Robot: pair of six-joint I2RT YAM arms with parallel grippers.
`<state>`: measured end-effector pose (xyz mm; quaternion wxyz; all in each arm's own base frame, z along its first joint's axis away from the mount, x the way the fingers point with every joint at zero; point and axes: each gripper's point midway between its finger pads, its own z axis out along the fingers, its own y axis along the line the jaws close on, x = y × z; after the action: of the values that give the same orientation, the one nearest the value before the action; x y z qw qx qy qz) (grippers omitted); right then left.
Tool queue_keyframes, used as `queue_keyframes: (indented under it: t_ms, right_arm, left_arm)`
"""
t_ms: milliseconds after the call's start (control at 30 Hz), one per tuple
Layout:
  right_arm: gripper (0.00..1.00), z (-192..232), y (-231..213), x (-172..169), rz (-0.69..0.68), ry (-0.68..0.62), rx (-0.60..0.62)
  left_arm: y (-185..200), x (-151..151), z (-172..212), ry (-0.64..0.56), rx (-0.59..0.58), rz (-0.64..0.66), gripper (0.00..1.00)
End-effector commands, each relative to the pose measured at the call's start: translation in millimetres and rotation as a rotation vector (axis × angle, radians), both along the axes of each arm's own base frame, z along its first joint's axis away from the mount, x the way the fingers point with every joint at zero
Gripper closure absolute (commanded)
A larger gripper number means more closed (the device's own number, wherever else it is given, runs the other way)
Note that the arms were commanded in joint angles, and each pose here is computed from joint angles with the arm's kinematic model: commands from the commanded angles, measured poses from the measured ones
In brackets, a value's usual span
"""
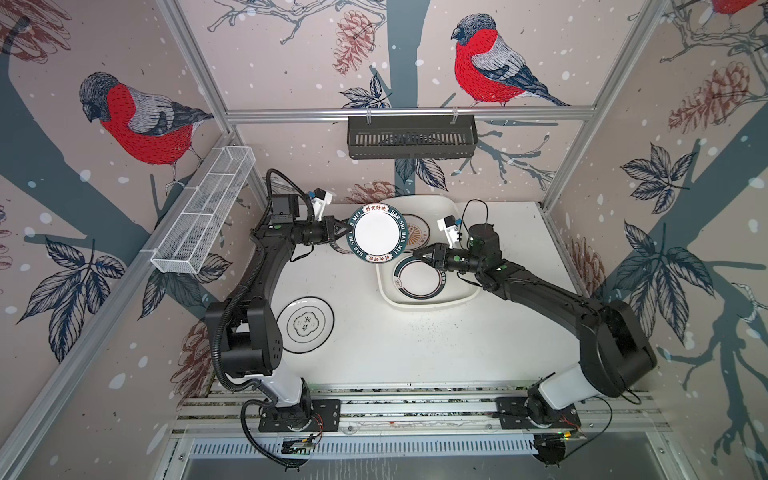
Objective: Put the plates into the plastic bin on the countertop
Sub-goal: 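Grasp the plate rim with the right gripper while the left gripper holds it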
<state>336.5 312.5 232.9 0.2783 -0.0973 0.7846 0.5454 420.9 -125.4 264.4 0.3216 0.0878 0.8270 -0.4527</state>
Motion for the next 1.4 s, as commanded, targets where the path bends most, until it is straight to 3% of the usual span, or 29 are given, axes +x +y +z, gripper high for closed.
queue_keyframes:
  t_ms: [0,467,1200,1267,1367]
  right_arm:
    - [0.63,17.1,4.2,0.7,0.006,-0.043,0.050]
    - [0.67,20.3,2.6,5.4,-0.030,-0.061,0.049]
    - [0.98,25.7,1.7,2.9,-0.013,-0.058,0.099]
    - [0.98,25.6,1.5,3.8,-0.012,-0.058,0.099]
    - [0.98,25.8,0.3,4.8,-0.014,-0.059,0.098]
  left_arm:
    - [-8.3,-0.1,16.6,-0.056,-0.035,-0.027,1.00]
    - [-43.4,-25.3,40.3,-0.132,-0.040,-0.130,1.00]
    - [-56.0,-41.4,35.2,-0.135,-0.049,-0.169,1.00]
    - [-56.0,-41.3,35.5,-0.139,-0.050,-0.168,0.95]
    - [-55.9,-41.3,36.9,-0.146,-0.049,-0.167,0.75]
